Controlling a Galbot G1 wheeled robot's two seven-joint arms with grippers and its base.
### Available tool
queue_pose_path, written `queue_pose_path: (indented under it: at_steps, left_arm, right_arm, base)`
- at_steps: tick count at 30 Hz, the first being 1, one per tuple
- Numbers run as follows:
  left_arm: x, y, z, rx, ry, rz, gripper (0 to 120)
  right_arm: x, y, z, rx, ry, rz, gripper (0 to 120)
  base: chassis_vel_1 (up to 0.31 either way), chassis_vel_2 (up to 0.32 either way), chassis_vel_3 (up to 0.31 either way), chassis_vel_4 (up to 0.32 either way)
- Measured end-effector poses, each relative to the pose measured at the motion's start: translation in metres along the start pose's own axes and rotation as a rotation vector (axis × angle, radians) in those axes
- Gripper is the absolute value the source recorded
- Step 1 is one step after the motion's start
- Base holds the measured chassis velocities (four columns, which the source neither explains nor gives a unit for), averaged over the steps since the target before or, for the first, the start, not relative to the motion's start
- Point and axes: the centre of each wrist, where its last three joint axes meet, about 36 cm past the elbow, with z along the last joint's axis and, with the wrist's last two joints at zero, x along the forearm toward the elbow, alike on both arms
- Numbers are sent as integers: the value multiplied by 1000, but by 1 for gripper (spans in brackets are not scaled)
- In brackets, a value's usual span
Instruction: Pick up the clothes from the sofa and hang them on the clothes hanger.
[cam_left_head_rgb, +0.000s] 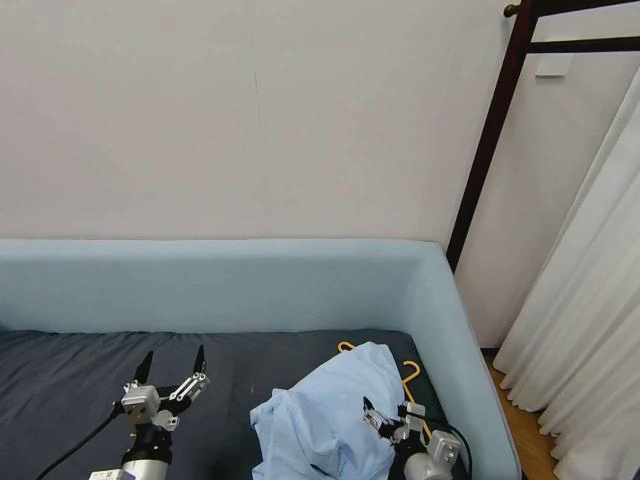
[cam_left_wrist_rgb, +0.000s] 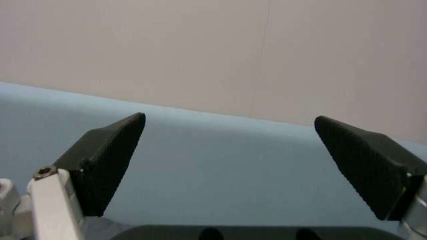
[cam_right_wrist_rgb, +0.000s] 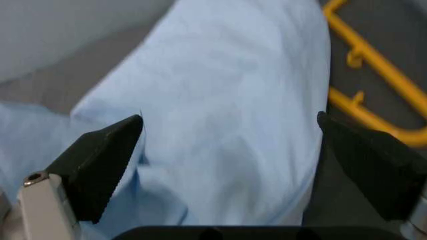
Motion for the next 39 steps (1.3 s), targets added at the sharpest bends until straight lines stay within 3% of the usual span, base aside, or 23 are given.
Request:
queue_pose_path:
  at_steps: [3,8,21,39]
  left_arm:
    - [1,0,4,1,11,1,100]
    - [-6,3,1,-8,-5,12,100]
    - [-16,-1,1,6,0,41,100]
    - [-13,-7,10,18,7,22,100]
  right_arm:
    - [-5,-2,8,-104,63,4,100]
    - [-19,4,13,-269,12,59,100]
    - [-32,8,44,-272,47,201,99]
    - [-45,19,62,-224,37,188,35]
  base:
    - [0,0,0,0]
    - [0,0,0,0]
    - [0,0,0,0]
    - [0,0,0,0]
